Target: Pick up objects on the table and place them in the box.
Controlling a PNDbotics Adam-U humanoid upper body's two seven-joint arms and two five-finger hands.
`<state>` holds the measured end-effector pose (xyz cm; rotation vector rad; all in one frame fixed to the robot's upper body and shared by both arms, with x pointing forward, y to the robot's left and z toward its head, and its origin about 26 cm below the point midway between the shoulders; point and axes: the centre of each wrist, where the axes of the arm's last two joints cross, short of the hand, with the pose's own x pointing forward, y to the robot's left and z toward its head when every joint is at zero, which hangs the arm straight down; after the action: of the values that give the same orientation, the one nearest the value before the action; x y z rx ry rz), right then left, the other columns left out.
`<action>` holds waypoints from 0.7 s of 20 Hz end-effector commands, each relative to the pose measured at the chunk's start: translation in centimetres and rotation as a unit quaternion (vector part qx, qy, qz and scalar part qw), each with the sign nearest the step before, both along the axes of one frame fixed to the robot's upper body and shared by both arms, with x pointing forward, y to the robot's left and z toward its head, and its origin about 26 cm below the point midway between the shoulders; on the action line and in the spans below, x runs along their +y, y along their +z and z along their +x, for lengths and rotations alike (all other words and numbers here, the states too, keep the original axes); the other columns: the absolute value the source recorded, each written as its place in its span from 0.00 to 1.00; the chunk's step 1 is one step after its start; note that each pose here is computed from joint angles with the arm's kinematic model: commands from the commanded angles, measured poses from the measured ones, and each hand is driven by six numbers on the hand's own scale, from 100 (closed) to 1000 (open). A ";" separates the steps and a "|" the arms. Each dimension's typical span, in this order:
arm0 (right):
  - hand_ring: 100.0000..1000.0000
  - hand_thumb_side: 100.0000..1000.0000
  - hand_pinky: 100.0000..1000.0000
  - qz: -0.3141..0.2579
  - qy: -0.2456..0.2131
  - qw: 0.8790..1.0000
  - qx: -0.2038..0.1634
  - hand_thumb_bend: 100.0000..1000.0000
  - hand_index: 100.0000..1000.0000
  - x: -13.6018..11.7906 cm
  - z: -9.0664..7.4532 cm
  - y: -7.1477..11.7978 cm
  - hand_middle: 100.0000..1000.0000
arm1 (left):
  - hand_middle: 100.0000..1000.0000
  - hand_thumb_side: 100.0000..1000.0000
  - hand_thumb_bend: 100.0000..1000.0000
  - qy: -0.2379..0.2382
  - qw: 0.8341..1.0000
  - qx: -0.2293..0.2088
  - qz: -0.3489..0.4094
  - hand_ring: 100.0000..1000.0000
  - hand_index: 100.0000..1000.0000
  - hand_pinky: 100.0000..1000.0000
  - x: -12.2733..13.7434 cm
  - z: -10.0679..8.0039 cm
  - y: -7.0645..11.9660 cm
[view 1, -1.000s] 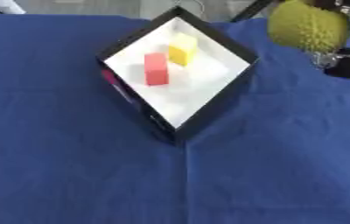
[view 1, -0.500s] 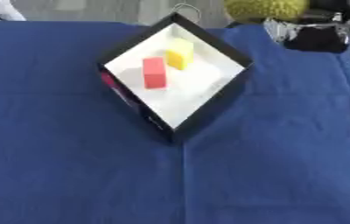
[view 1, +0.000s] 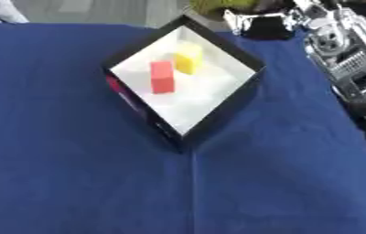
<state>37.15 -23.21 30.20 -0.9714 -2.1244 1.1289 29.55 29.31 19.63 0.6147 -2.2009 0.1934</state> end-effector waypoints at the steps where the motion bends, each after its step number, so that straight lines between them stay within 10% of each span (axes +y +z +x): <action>1: 0.68 0.00 0.79 -0.006 -0.014 1.000 0.016 0.00 0.64 1.7 1.2 0.7 0.51 | 0.74 0.69 0.23 0.002 1.000 -0.019 0.008 0.75 0.86 0.72 0.2 -0.3 1.0; 14: 0.74 0.02 0.81 -0.134 -0.044 0.984 0.111 0.00 0.71 5.4 6.5 -0.4 0.59 | 0.74 0.69 0.23 0.017 1.000 -0.026 0.002 0.75 0.86 0.72 0.5 -0.3 1.0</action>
<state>43.40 -17.61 28.68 -0.9664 -1.7689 1.4199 29.52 29.61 19.78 0.6357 -2.2117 0.2242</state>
